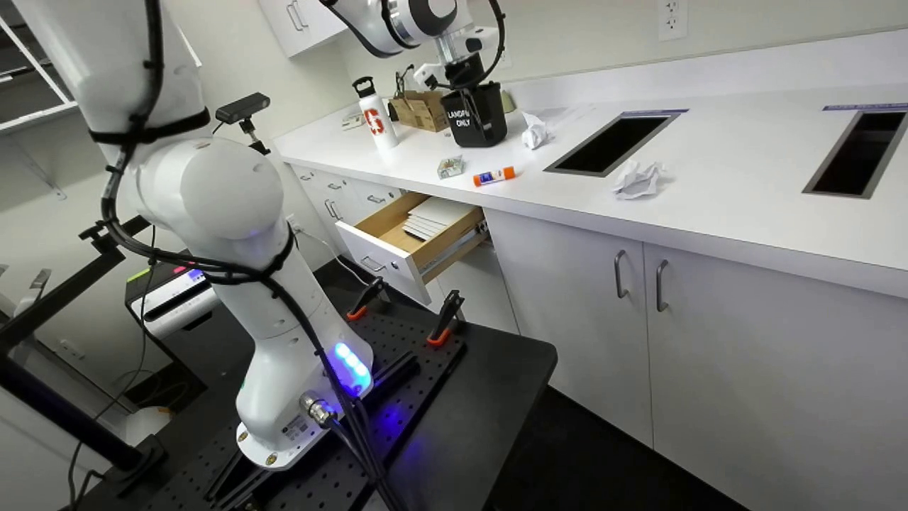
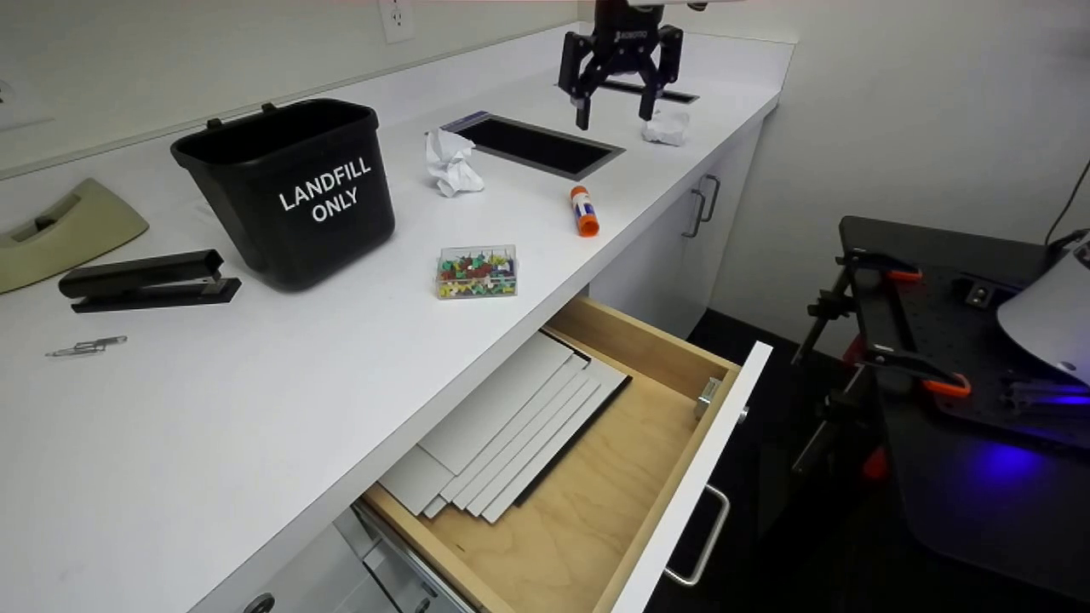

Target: Put the glue stick inside the open drawer

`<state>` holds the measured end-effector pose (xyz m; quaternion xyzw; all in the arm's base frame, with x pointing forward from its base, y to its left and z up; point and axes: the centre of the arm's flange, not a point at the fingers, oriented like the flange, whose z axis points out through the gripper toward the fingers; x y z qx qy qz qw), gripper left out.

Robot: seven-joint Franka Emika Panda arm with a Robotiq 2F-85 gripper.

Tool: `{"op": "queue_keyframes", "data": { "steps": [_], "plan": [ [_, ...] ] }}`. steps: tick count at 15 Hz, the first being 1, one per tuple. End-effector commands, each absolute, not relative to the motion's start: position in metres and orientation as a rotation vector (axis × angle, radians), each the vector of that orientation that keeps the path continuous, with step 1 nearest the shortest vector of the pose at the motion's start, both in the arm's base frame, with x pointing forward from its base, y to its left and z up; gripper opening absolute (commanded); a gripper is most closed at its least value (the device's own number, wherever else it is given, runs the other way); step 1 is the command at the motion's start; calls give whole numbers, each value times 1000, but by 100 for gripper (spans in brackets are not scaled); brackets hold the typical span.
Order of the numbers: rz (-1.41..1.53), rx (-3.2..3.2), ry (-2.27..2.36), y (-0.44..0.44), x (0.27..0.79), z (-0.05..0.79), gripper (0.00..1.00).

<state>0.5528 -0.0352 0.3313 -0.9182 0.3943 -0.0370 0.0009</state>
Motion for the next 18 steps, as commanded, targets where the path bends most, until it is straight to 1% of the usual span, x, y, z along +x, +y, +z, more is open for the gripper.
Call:
{"op": "queue_keyframes", "data": {
  "steps": [1, 2, 7, 14, 18],
  "plan": [
    [-58, -2856, 1353, -29, 574, 304, 100],
    [-79, -2867, 1302, -34, 562, 313, 100],
    [-53, -2869, 1319, -32, 568, 299, 100],
    [-26, -2907, 1323, -5, 583, 286, 100],
    [-29, -2901, 1422, -8, 587, 270, 100]
  ]
}}
